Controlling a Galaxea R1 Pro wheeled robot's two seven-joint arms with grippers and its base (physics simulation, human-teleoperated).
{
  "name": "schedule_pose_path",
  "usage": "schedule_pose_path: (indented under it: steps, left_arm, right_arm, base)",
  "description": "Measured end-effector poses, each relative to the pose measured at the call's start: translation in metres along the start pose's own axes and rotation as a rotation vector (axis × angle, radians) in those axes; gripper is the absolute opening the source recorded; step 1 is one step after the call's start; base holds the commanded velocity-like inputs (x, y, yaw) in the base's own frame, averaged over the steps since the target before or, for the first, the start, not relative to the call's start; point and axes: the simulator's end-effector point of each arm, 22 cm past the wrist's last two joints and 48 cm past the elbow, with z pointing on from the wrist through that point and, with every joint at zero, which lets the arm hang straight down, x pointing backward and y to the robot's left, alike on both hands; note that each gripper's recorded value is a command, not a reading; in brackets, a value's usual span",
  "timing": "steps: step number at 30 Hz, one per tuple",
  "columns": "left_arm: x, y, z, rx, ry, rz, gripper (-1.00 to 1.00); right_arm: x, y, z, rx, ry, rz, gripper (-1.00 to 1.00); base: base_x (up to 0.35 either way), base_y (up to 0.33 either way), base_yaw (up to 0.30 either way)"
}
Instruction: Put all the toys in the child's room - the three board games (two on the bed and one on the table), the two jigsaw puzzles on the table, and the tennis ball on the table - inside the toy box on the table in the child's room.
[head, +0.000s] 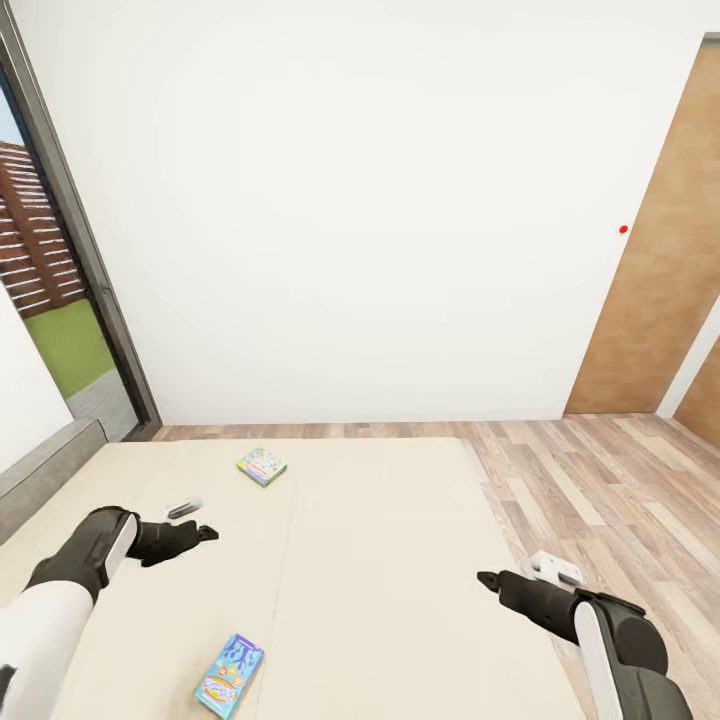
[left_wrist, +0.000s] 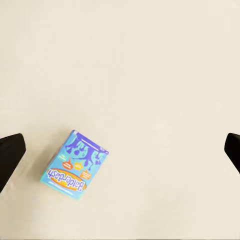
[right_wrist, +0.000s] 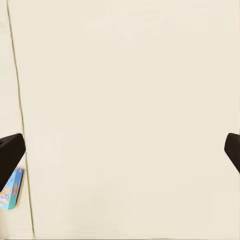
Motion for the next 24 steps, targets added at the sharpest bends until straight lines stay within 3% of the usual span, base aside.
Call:
schedule_pose_path:
  steps: [4,9,24]
  left_arm:
    - [-0.01,0.002,0.013,-0.108,-0.021,0.014,1.0]
    - [-0.017,-0.002,0.023,-0.178,-0.064,0.034,1.0]
    - [-0.007,-0.003,0.045,-0.195,-0.081,0.049,1.0]
  right_arm:
    - [0.0,0.011,-0.002,-0.052,0.009,0.003,1.0]
    - [-0.005,0.012,-0.005,-0.092,0.0,0.013,1.0]
    - [-0.006,0.007,-0.004,-0.121,0.0,0.026,1.0]
  base:
    - [0.0,0.0,0.0]
    - [0.0,0.0,0.0]
    - [0.0,0.0,0.0]
